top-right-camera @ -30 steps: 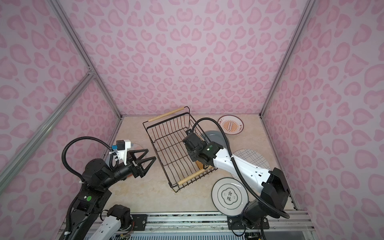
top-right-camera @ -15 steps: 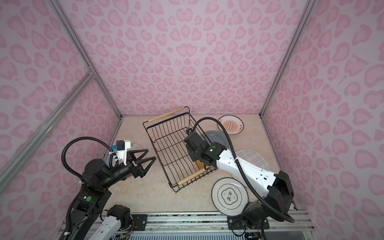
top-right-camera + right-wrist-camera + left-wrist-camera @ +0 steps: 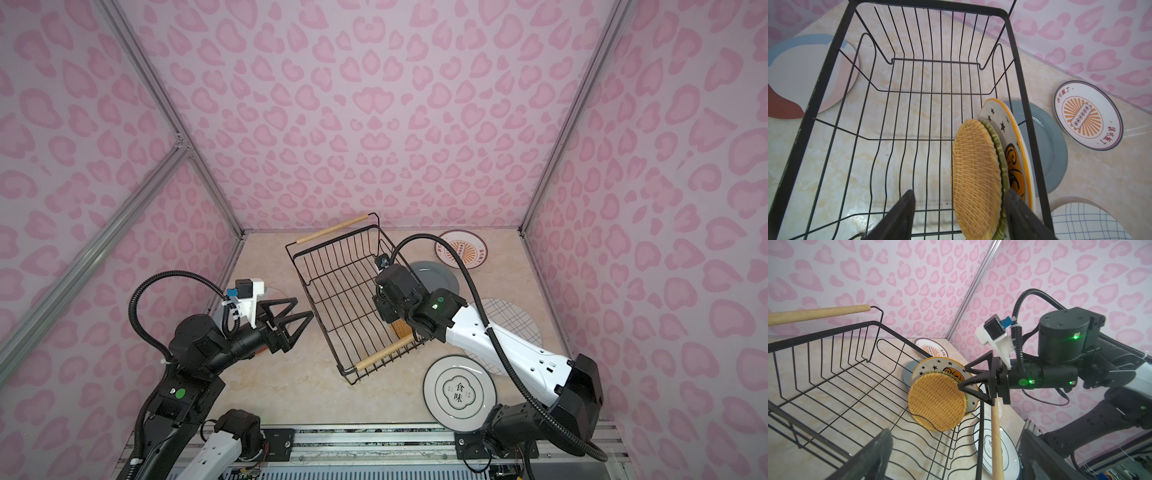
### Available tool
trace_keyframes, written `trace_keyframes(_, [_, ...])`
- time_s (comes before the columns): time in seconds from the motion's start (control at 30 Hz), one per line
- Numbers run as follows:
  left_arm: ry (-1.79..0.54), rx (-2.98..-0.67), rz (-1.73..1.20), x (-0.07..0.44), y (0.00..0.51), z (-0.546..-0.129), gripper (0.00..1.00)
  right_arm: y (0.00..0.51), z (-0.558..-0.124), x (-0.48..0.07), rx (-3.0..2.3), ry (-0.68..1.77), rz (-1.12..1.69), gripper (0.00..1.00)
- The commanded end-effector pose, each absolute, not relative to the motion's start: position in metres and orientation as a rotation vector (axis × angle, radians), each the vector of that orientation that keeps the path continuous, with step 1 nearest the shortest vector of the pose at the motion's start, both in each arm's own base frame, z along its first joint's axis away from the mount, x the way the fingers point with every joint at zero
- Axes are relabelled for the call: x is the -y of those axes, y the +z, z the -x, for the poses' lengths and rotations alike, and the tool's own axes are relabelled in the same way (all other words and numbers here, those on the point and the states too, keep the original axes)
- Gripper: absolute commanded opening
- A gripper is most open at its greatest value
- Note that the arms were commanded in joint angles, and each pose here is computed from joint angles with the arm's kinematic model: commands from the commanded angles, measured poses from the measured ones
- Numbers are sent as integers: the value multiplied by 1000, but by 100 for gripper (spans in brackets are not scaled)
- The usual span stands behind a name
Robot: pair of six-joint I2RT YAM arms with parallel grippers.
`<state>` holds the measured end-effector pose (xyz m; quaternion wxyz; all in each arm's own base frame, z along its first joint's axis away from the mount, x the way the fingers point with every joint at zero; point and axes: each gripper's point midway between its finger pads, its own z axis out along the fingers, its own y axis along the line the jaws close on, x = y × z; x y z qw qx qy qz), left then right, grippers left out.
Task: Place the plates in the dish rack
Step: 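Move the left gripper down toward the pink-and-red plate while the right holds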
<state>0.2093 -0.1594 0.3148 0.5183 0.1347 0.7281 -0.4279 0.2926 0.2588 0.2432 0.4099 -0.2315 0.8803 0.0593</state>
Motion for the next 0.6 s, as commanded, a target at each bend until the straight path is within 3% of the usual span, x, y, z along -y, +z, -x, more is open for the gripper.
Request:
trace_keyframes(0.0, [-924, -1848, -213, 145, 295, -221, 98, 251, -296, -262, -2168, 188, 589, 76])
trace_keyframes(0.27, [-588, -2085, 285, 70, 239, -231, 97, 250, -313, -259, -2154, 318, 570, 84])
trace_keyframes(0.57, [-644, -2083, 793, -2, 200, -260, 97, 255, -337, -264, -2131, 463, 522, 86])
